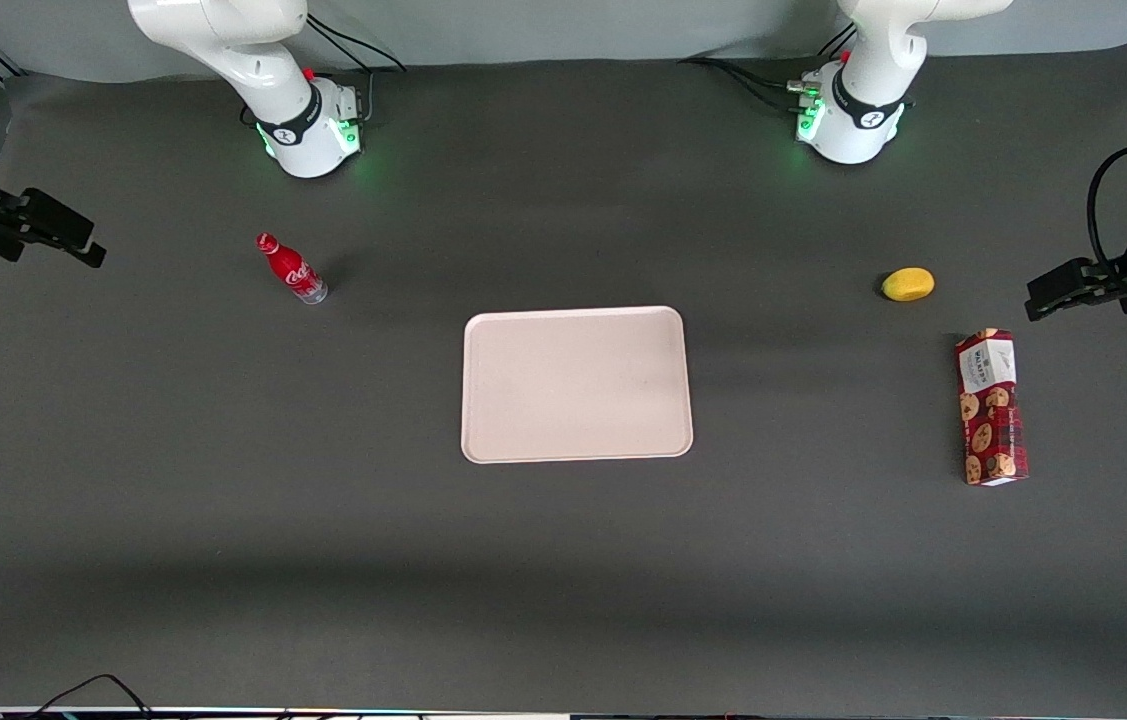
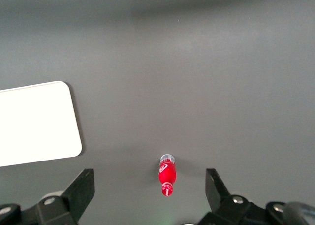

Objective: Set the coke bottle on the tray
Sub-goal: 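Lower the open right gripper onto the red Coca-Cola bottle and close it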

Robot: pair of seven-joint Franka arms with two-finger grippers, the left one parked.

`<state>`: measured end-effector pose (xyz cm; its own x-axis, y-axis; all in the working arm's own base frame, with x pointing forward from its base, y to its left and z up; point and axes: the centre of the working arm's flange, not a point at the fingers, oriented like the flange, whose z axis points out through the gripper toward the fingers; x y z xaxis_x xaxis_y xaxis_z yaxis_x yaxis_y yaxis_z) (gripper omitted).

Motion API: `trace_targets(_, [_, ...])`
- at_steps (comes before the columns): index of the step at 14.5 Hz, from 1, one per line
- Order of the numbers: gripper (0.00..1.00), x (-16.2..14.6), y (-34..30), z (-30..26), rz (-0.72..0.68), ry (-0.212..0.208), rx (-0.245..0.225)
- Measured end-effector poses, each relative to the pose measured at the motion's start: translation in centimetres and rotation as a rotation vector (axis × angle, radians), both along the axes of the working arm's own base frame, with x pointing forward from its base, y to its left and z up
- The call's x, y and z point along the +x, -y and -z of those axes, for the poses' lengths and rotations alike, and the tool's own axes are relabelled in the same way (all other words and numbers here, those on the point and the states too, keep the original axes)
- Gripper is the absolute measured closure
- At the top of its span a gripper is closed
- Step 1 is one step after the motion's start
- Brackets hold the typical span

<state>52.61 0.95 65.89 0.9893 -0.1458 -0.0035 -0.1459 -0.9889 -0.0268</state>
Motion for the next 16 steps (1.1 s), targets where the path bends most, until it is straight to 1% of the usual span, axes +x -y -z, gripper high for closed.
trace_targets(1, [0.0,0.3,0.0,0.1,0.0,-0.007,-0.001])
trace_targets(4, [0.0,0.3,-0.3,0.7,-0.006,-0.05,-0.007])
trace_targets(5, [0.0,0.2,-0.5,1.2,-0.011,-0.077,-0.008])
trace_targets(7, [0.0,-0.2,-1.5,3.3,-0.032,-0.157,-0.012])
trace_targets(9, [0.0,-0.8,-2.9,6.8,-0.035,-0.239,-0.015])
trace_targets(10, [0.0,-1.3,-3.4,9.0,-0.02,-0.273,-0.014])
trace_targets(11, [0.0,-2.0,-4.0,11.3,-0.01,-0.283,-0.013])
trace_targets(13, [0.0,-4.5,-5.7,16.1,-0.014,-0.251,-0.022])
trace_targets(16, [0.0,-9.8,-6.6,22.6,-0.024,-0.214,-0.042])
